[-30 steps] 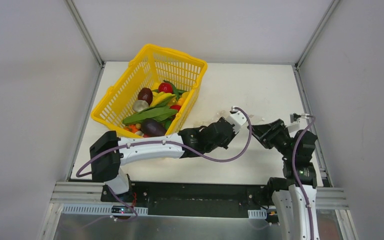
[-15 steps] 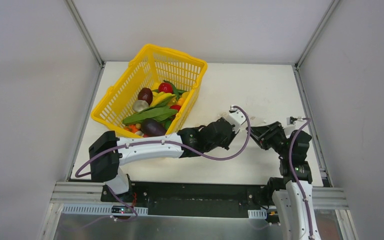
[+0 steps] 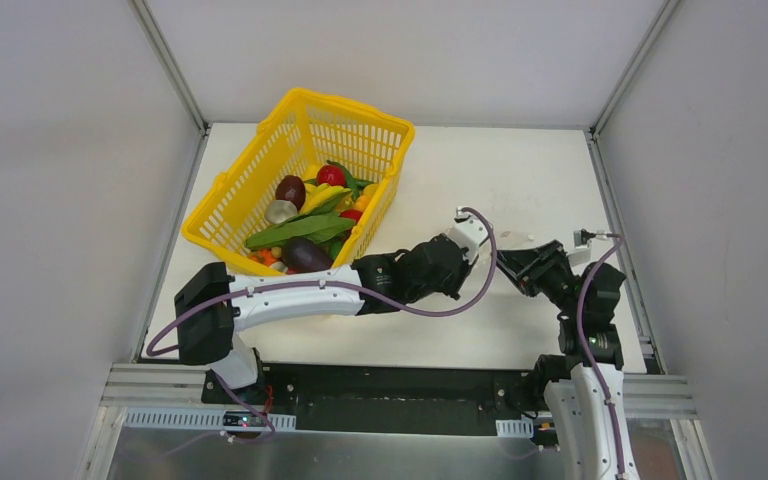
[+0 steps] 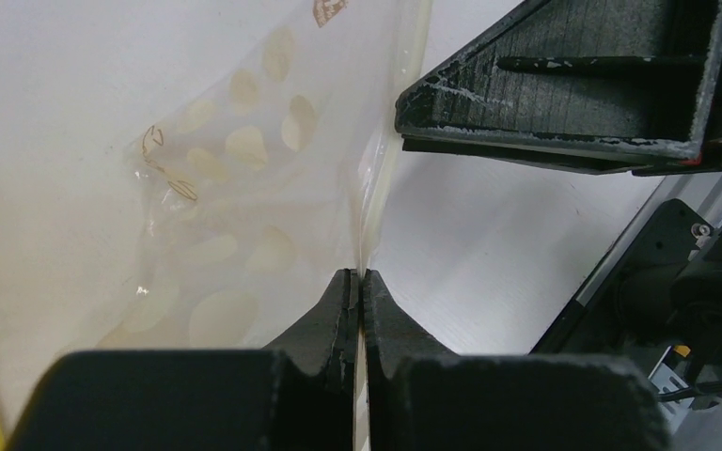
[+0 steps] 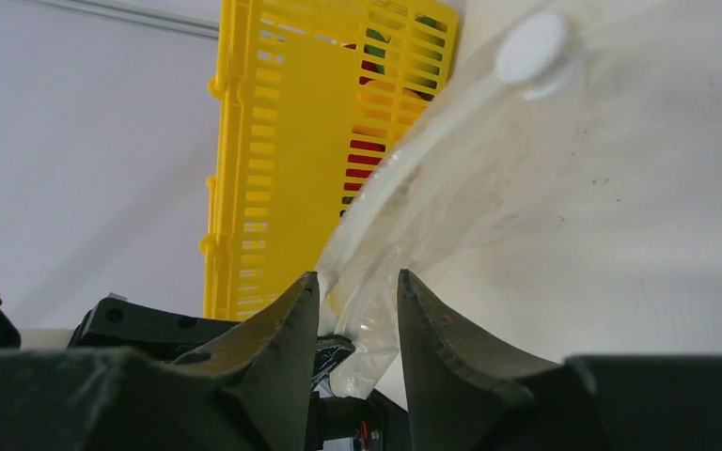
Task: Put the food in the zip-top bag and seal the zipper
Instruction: Open the zipper of the food storage bag at the center of the board.
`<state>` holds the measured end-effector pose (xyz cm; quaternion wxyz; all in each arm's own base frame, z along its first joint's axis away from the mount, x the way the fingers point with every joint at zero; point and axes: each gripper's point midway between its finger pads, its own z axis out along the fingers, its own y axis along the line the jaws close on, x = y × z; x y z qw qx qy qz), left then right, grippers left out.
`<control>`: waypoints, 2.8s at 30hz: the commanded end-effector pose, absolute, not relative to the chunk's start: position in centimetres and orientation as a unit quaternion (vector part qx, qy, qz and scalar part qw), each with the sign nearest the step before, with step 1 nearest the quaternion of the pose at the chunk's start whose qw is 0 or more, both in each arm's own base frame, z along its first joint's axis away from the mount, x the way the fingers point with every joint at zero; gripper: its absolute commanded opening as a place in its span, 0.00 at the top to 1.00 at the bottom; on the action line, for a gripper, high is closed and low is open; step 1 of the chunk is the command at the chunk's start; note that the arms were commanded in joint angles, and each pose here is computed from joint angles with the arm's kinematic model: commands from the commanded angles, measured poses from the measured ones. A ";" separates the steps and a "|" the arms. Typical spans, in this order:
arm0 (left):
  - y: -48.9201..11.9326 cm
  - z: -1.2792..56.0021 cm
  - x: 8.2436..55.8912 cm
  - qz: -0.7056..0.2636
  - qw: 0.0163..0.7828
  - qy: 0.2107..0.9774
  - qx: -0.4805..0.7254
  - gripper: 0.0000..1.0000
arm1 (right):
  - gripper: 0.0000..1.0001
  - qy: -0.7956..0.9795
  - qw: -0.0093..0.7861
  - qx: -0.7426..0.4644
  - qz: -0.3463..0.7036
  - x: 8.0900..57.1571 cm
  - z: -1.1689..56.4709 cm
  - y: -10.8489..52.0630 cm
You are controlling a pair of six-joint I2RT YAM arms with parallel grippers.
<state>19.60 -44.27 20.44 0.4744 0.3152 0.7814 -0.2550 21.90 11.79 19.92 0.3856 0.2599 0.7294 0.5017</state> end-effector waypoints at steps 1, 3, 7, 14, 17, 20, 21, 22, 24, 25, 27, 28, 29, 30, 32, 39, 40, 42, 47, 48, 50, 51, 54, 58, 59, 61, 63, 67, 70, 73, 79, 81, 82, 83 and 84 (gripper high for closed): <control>-44.2 22.8 20.0 -0.293 0.481 0.778 0.280 1.00 | 0.61 0.722 0.404 0.194 0.527 21.1 22.3 12.9; -44.3 22.9 20.1 -0.297 0.482 0.777 0.275 1.00 | 0.61 0.724 0.402 0.190 0.528 21.1 22.2 12.9; -44.6 23.2 20.3 -0.302 0.485 0.776 0.266 1.00 | 0.63 0.738 0.390 0.183 0.518 21.4 20.9 13.0; -45.4 23.1 19.7 -0.320 0.474 0.771 0.278 1.00 | 0.65 0.736 0.404 0.181 0.512 21.9 20.7 12.7; -45.3 22.3 19.5 -0.317 0.467 0.775 0.285 1.00 | 0.63 0.727 0.404 0.188 0.523 22.1 20.8 12.8; -45.1 22.1 19.4 -0.316 0.466 0.776 0.285 1.00 | 0.63 0.718 0.401 0.195 0.535 22.2 20.9 12.9; -45.1 22.1 19.4 -0.316 0.466 0.775 0.285 1.00 | 0.63 0.717 0.400 0.199 0.535 22.3 20.8 12.9; -45.2 22.1 19.3 -0.318 0.466 0.775 0.287 1.00 | 0.63 0.717 0.400 0.203 0.533 22.4 20.6 12.8; -45.4 22.2 19.0 -0.325 0.462 0.769 0.298 1.00 | 0.64 0.719 0.403 0.214 0.525 22.7 20.0 12.5; -45.5 22.2 18.8 -0.327 0.460 0.768 0.303 1.00 | 0.65 0.721 0.402 0.217 0.521 22.9 19.7 12.4; -45.5 22.2 18.5 -0.331 0.457 0.763 0.316 1.00 | 0.66 0.726 0.399 0.223 0.515 23.1 19.0 12.2; -45.3 22.1 18.4 -0.331 0.457 0.762 0.318 1.00 | 0.68 0.727 0.396 0.226 0.513 23.2 18.7 12.2; -45.2 22.1 18.3 -0.331 0.458 0.761 0.318 1.00 | 0.72 0.729 0.395 0.226 0.512 23.2 18.5 12.2; -45.0 22.2 18.3 -0.332 0.460 0.760 0.318 1.00 | 0.77 0.730 0.393 0.227 0.512 23.2 18.4 12.2; -44.7 22.2 18.5 -0.328 0.465 0.760 0.314 1.00 | 0.88 0.730 0.391 0.222 0.515 23.1 18.5 12.4; -44.4 22.5 19.7 -0.298 0.477 0.767 0.309 0.67 | 1.00 0.737 0.397 0.182 0.515 22.2 20.0 12.8; -44.5 22.7 19.8 -0.296 0.479 0.767 0.308 0.59 | 1.00 0.741 0.398 0.178 0.511 22.0 20.1 12.9; -44.8 23.0 20.1 -0.290 0.481 0.768 0.308 0.52 | 1.00 0.746 0.399 0.171 0.505 21.8 20.3 12.8; -45.3 23.2 20.6 -0.270 0.480 0.770 0.322 0.49 | 1.00 0.756 0.394 0.155 0.500 21.2 20.6 13.0; -45.3 23.1 20.8 -0.260 0.480 0.771 0.326 0.50 | 1.00 0.756 0.394 0.148 0.502 21.0 20.8 13.1; -44.7 22.6 21.4 -0.232 0.483 0.777 0.331 0.52 | 1.00 0.757 0.394 0.142 0.501 20.7 21.0 13.2; -44.3 22.5 21.7 -0.216 0.486 0.779 0.333 0.52 | 1.00 0.759 0.395 0.139 0.498 20.6 21.0 13.2; -43.4 22.0 22.2 -0.188 0.490 0.781 0.339 0.53 | 1.00 0.767 0.396 0.126 0.489 20.2 21.2 13.2; -44.3 22.6 21.1 -0.224 0.482 0.769 0.355 0.46 | 1.00 0.771 0.394 0.125 0.485 20.2 21.1 13.2; -44.9 22.8 20.6 -0.248 0.478 0.763 0.358 0.44 | 1.00 0.771 0.393 0.129 0.484 20.3 21.0 13.1; -45.8 23.3 19.9 -0.277 0.474 0.755 0.358 0.42 | 1.00 0.772 0.388 0.132 0.486 20.4 20.7 13.1; -46.5 23.2 19.3 -0.292 0.465 0.751 0.368 0.41 | 1.00 0.772 0.385 0.136 0.488 20.6 20.6 13.1; -46.8 22.5 19.3 -0.273 0.461 0.754 0.380 0.42 | 1.00 0.770 0.385 0.138 0.489 20.6 20.7 13.1; -46.3 21.9 19.9 -0.240 0.462 0.762 0.385 0.47 | 1.00 0.767 0.385 0.135 0.495 20.5 21.0 13.3; -45.2 21.6 20.9 -0.203 0.475 0.771 0.372 0.58 | 1.00 0.765 0.385 0.129 0.500 20.3 21.3 13.4; -42.7 21.7 23.0 -0.122 0.505 0.776 0.357 0.63 | 1.00 0.775 0.381 0.108 0.491 19.8 21.1 13.5; -42.0 22.1 23.4 -0.110 0.518 0.774 0.348 0.67 | 1.00 0.789 0.376 0.100 0.476 19.4 20.8 13.4; -41.8 22.2 23.6 -0.105 0.522 0.773 0.345 0.70 | 1.00 0.791 0.371 0.099 0.476 19.3 20.8 13.4; -41.5 22.5 23.9 -0.100 0.526 0.773 0.341 0.73 | 1.00 0.789 0.366 0.099 0.483 19.2 21.1 13.6; -41.1 22.8 24.3 -0.091 0.531 0.773 0.335 0.76 | 1.00 0.788 0.363 0.105 0.485 19.2 21.5 13.6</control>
